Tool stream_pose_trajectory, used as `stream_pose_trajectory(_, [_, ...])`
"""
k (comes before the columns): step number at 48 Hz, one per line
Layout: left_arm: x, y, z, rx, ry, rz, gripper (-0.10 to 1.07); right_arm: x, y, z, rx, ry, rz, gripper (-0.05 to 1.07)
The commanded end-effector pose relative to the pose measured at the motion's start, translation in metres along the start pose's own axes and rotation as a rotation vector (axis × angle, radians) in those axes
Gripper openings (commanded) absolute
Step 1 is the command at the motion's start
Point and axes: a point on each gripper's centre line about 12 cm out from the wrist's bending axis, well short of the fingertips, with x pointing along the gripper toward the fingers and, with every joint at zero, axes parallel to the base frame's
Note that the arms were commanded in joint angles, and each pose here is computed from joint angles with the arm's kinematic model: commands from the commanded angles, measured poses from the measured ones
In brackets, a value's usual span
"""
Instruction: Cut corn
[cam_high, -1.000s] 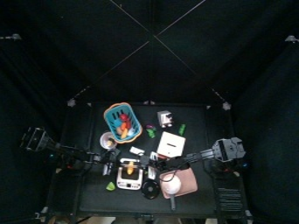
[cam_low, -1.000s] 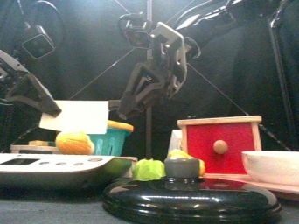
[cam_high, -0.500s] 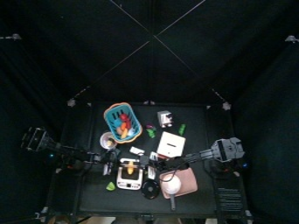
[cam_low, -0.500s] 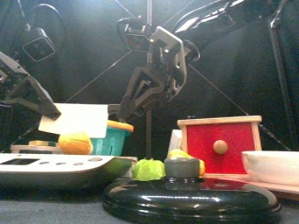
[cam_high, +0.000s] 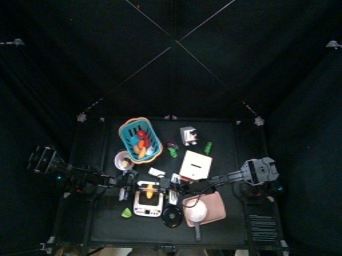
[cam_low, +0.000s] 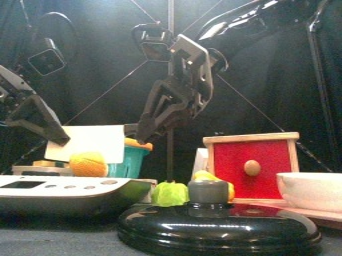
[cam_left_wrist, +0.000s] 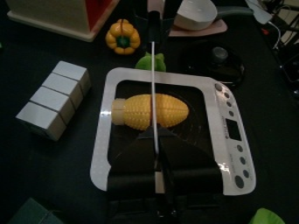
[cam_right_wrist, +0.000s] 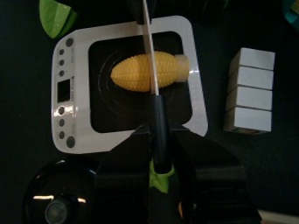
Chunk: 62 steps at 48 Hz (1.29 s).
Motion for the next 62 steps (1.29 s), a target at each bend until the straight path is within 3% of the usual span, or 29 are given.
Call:
stream_pose_trajectory(1, [0.003, -0.001, 0.003, -0.008, -0.004, 0.001, 0.28, -0.006, 0.005, 0.012, 0.002, -0.035, 0.013, 0.50])
stream_pose_trajectory(50, [0.002, -0.009, -0.001, -0.029, 0.031, -0.016, 0.28, 0.003, 0.014, 0.005, 0.005, -0.010, 0.026, 0.50])
stream_pose_trajectory(62, [0.005, -0.013, 0.010, -0.016, -0.001, -0.028, 0.28, -0.012, 0.016, 0.020, 0.000, -0.050, 0.031, 0.50])
